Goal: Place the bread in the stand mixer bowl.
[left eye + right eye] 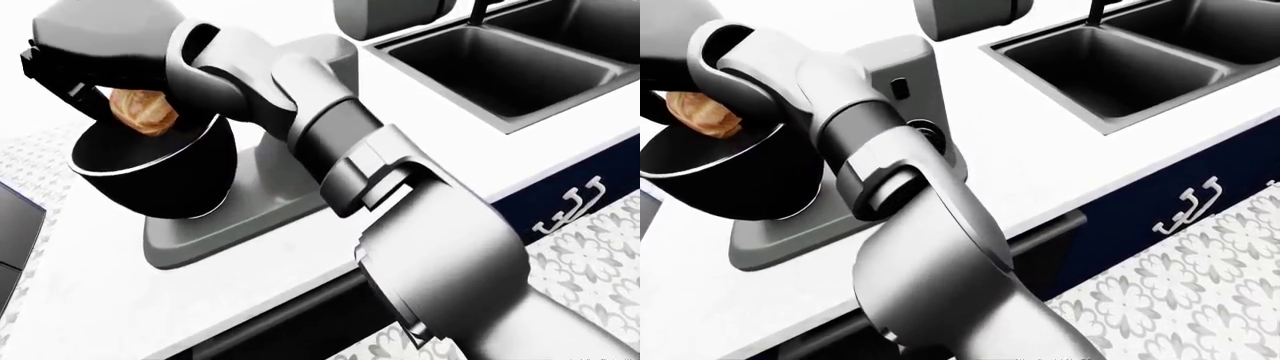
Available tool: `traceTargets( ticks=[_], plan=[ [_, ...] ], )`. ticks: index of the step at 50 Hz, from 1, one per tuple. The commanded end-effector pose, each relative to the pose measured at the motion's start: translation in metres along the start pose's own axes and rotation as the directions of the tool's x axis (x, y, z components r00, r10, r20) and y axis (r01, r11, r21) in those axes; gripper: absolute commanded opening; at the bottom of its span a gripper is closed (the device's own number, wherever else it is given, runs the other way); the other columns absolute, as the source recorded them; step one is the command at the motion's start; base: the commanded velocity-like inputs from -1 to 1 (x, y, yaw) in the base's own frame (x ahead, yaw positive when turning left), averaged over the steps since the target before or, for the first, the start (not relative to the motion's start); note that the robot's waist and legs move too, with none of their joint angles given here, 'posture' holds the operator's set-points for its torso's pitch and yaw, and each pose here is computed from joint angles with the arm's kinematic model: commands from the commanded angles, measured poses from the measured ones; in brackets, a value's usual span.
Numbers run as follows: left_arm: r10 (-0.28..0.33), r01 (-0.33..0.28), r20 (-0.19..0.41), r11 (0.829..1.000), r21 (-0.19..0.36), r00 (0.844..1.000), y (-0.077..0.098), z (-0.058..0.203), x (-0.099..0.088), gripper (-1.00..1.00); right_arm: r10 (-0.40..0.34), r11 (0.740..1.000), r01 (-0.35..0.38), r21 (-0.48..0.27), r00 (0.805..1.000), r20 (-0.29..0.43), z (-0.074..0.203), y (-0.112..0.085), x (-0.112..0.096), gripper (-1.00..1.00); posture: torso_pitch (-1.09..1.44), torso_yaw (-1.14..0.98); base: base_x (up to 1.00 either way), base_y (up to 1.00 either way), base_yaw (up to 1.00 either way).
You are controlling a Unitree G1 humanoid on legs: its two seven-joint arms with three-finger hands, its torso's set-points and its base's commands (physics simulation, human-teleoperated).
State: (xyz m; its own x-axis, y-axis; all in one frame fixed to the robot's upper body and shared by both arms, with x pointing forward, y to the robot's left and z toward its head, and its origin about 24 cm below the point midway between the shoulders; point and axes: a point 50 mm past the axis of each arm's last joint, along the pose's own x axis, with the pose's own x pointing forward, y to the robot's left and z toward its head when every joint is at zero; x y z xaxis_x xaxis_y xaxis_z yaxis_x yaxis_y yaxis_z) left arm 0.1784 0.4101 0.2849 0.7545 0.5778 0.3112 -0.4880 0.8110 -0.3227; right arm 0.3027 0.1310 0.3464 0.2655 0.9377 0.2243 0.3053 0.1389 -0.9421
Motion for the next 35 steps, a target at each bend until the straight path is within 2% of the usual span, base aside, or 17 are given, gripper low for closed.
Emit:
traceTargets(
  ticks=[1, 7, 19, 29, 35],
  plan=[
    [-0.024, 0.023, 0.088, 1.0, 0.011, 0.996, -0.005, 0.02, -0.001, 1.0, -0.094, 0.995, 0.094, -0.037, 0.996, 0.006, 0.001, -0.021, 0.002, -1.0, 0.0, 0.0, 0.0, 0.0, 0.0],
    [-0.025, 0.024, 0.086, 1.0, 0.009, 0.996, -0.006, 0.019, -0.001, 1.0, -0.146, 0.987, 0.147, -0.058, 0.989, 0.016, 0.004, -0.023, 0.003, -1.0, 0.0, 0.0, 0.0, 0.0, 0.0],
    [-0.022, 0.021, 0.082, 1.0, 0.006, 0.996, -0.004, 0.016, -0.003, 1.0, -0.129, 0.99, 0.128, -0.058, 0.992, -0.003, 0.002, -0.004, 0.001, -1.0, 0.0, 0.0, 0.0, 0.0, 0.0],
    [-0.02, 0.02, 0.08, 1.0, 0.006, 0.997, -0.003, 0.016, -0.003, 1.0, -0.169, 0.983, 0.166, -0.079, 0.985, -0.04, -0.008, -0.003, -0.004, -1.0, 0.0, 0.0, 0.0, 0.0, 0.0],
    [-0.018, 0.018, 0.076, 1.0, 0.005, 0.997, -0.002, 0.015, -0.004, 1.0, -0.156, 0.986, 0.151, -0.077, 0.986, -0.062, -0.011, 0.004, -0.006, -1.0, 0.0, 0.0, 0.0, 0.0, 0.0]
  ],
)
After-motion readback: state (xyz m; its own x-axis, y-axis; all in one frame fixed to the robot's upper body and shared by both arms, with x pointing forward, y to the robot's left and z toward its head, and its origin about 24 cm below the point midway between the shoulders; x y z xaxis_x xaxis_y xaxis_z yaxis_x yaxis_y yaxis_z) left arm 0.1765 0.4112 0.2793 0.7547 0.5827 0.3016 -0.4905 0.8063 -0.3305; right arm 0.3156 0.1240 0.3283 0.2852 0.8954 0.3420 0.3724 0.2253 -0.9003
